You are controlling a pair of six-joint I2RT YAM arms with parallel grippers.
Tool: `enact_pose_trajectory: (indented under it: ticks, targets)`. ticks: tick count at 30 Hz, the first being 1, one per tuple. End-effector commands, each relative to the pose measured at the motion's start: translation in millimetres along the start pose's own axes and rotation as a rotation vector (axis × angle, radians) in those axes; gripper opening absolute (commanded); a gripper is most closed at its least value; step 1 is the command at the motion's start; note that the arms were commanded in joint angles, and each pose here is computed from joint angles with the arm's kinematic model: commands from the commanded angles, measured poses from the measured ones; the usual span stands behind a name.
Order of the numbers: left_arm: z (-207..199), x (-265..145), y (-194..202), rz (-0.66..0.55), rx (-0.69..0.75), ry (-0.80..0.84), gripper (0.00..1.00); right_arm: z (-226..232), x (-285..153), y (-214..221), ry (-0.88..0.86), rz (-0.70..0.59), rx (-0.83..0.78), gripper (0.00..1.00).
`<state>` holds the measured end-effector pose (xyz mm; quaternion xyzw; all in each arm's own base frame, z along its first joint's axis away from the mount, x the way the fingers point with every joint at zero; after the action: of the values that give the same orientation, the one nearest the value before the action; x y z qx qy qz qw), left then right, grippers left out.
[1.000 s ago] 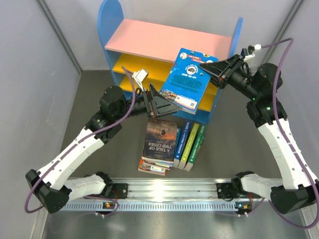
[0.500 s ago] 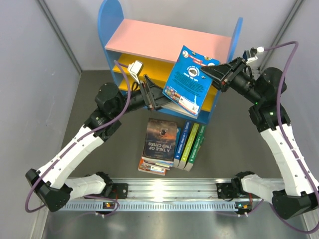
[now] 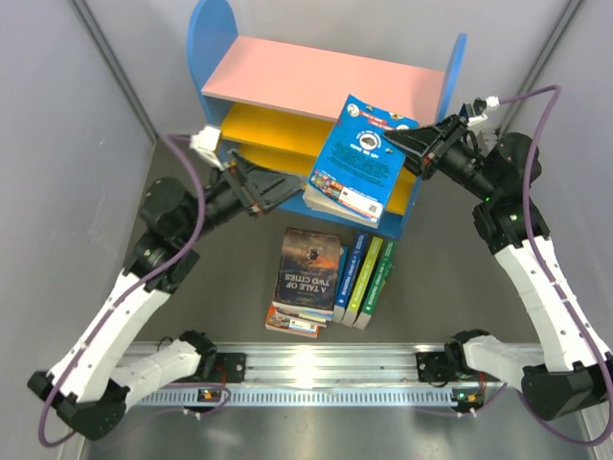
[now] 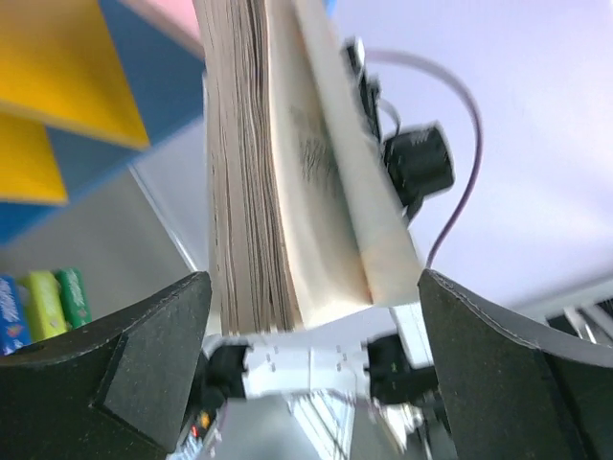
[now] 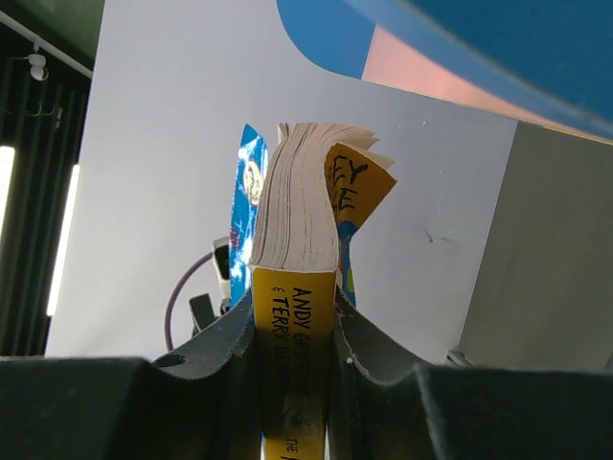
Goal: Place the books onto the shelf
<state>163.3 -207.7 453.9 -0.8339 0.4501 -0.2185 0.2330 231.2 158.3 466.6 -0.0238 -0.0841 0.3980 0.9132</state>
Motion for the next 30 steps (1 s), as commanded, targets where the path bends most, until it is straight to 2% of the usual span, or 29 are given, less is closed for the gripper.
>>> enact_pose_trajectory:
  ticks: [1,6,14,20,30]
  targets:
    - [-4,-26,-22,-0.180,0.031,-0.031,0.95,39,-10,3,-0.154,0.002,-0.065,0.00]
    - [-5,-25,-29,-0.170,0.022,-0.015,0.97,32,-11,5,-0.142,0.005,-0.052,0.00]
    - [23,12,-24,0.050,0.017,-0.087,0.98,34,-10,4,-0.152,0.005,-0.055,0.00]
    - [40,27,-23,0.073,0.027,-0.108,0.99,33,-10,3,-0.152,0.006,-0.052,0.00]
    - [22,28,-27,0.009,-0.034,0.067,0.99,29,-8,2,-0.147,0.004,-0.047,0.00]
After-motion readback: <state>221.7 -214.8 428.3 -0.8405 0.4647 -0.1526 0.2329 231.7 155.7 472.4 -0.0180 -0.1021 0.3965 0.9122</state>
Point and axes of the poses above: each gripper's point midway between its finger pads, its own x axis out along the fingers, its own z axis along the line the jaws close on, y = z × x, the point moved 7 cm from there along -x, back along the fingers, and after that the axes turned 7 degrees about x, right-handed, at the moved point
